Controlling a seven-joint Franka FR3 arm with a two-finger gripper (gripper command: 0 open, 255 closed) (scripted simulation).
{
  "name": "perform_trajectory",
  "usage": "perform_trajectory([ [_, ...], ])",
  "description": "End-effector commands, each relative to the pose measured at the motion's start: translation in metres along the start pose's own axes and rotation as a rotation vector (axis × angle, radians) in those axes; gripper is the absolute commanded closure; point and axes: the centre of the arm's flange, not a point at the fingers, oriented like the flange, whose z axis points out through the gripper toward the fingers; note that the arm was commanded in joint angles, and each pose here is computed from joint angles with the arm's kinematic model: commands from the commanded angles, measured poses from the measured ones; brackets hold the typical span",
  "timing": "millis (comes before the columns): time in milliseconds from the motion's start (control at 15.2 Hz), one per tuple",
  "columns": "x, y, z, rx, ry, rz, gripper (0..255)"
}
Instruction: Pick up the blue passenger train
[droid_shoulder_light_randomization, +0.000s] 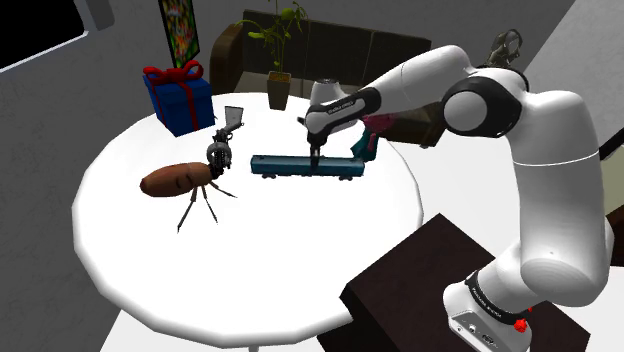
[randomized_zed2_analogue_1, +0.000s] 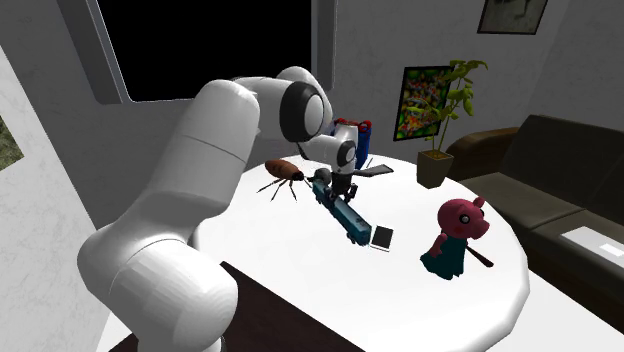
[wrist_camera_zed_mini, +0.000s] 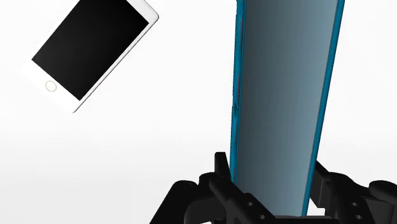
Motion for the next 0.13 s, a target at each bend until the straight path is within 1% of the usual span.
perform_trajectory([
  [0,-0.0004,-0.0004,-0.0079,-0.002,0.002,0.000,255],
  [66,-0.0004,-0.0004,-0.0079,-0.002,0.002,0.000,255],
])
